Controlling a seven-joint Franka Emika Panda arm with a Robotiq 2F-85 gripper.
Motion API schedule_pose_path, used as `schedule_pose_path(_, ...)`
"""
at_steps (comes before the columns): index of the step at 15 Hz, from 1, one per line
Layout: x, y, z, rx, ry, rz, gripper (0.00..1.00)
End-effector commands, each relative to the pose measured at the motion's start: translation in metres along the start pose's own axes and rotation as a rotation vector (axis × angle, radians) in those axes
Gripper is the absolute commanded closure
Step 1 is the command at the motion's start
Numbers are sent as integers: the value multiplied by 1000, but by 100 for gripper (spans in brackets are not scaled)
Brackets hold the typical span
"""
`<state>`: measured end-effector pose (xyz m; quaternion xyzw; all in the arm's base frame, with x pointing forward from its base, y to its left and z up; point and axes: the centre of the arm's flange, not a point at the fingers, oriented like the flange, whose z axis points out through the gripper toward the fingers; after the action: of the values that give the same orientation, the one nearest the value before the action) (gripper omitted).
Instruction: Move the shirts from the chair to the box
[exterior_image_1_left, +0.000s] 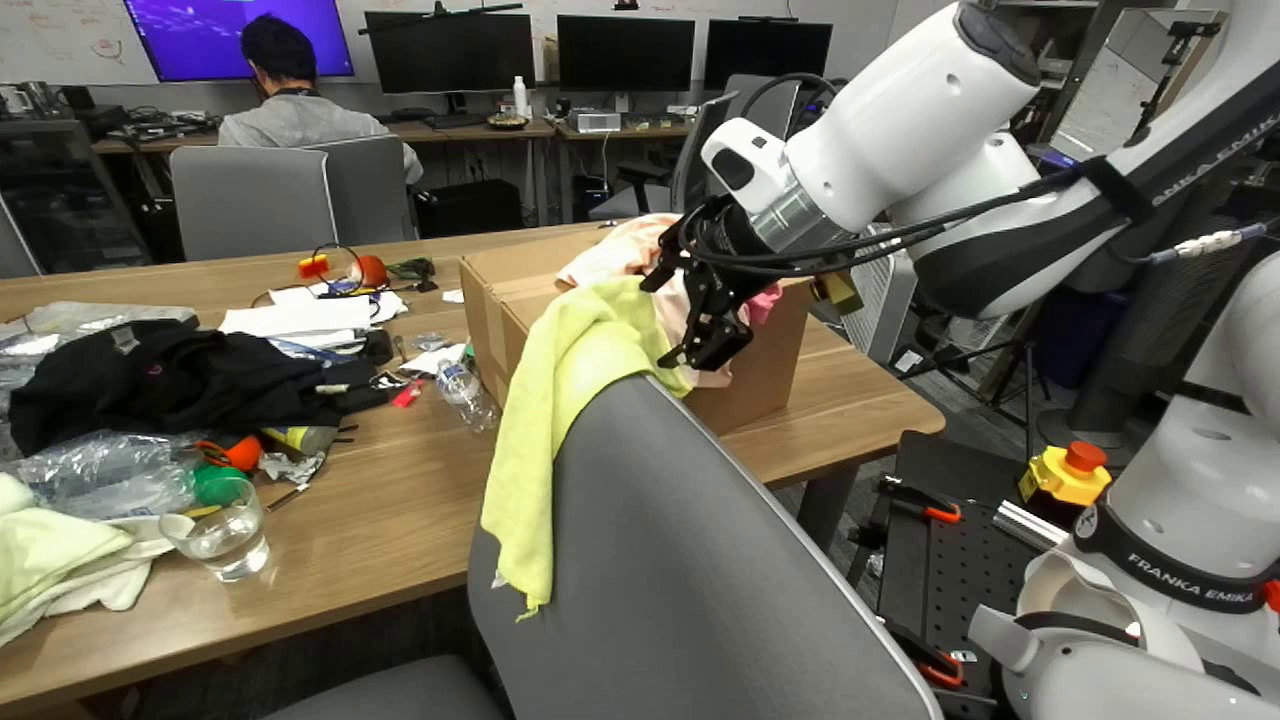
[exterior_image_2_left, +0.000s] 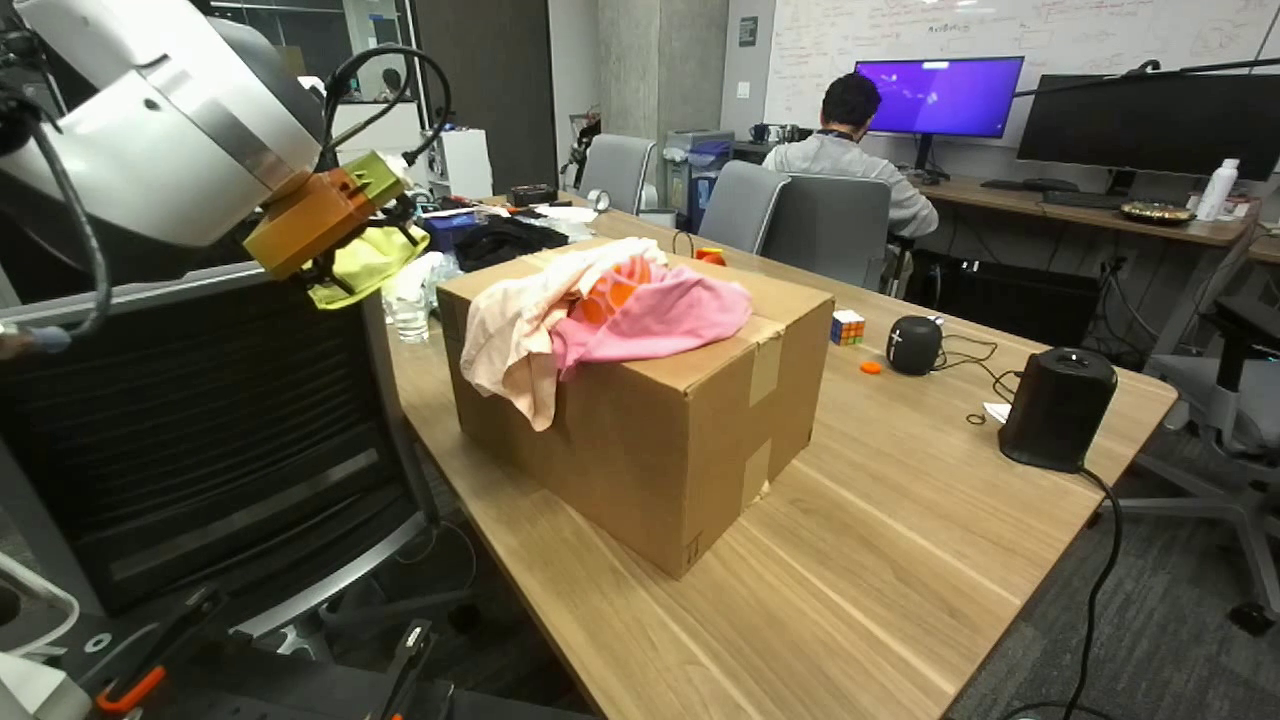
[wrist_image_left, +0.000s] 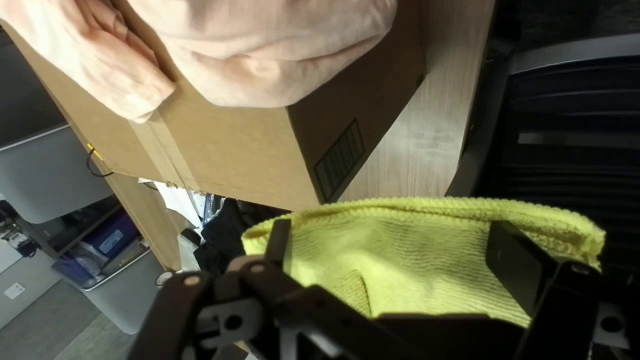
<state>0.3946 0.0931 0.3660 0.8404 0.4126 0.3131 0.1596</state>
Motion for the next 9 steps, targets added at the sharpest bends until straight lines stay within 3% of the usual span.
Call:
schedule_pose_path(1,-27,-29,-3,-24,37,-2,0)
schedule_pose_path(9,-42,-46,-10,-25,85,-45,0)
